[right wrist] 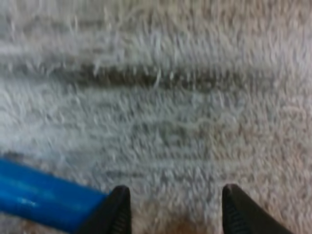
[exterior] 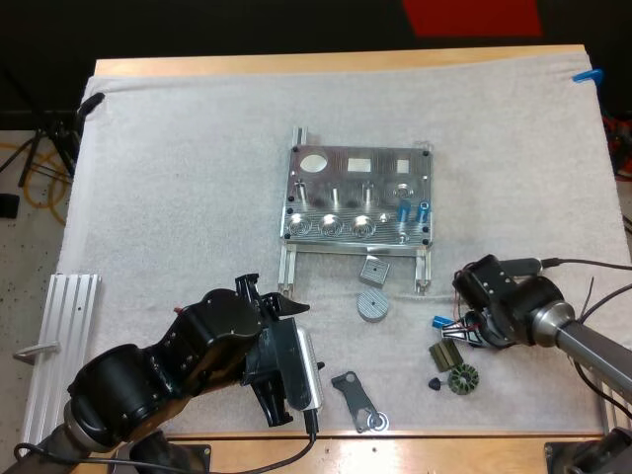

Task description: Load cells from right to left

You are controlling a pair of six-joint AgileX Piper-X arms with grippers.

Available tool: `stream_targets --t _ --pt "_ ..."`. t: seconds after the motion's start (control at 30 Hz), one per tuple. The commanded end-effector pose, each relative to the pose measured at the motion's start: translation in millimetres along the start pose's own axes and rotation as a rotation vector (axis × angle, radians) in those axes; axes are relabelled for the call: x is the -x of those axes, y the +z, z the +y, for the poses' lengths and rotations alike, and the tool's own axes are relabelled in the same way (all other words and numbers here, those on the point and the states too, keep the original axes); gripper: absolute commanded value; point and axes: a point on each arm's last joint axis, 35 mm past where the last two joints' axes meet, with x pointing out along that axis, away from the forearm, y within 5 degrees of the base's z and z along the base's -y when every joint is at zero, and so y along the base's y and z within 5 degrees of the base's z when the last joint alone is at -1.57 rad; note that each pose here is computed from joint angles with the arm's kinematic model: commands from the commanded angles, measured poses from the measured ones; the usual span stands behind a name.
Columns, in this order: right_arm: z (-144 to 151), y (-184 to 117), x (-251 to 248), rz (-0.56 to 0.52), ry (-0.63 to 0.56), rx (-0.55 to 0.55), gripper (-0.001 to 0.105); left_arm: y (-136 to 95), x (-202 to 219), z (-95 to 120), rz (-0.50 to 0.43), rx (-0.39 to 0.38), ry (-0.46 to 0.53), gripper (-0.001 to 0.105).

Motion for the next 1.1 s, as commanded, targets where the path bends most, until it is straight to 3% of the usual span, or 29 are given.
stream_targets --t 0.0,0.17,0.47,0.8,1.07 --pt "-0.1 2.4 -0.9 -0.022 -0.005 0.008 0.043 1.0 3.0 -0.5 -0.012 -0.008 -0.003 0.065" --pt "1.2 9.4 -0.9 -0.078 0.007 0.013 0.043 1.0 3.0 -0.5 -0.012 -0.008 -0.003 0.065" --pt "7.8 18.7 1.1 -0.145 0.164 0.007 0.043 1.0 3.0 -0.5 -0.012 -0.008 -0.003 0.065" --pt "-1.8 16.2 10.4 -0.061 -0.068 0.105 0.043 1.0 3.0 -0.5 -0.012 -0.008 -0.003 0.065" --pt "-1.9 14.5 14.1 -0.017 -0.048 0.111 0.043 1.0 3.0 -0.5 -0.012 -0.008 -0.003 0.065"
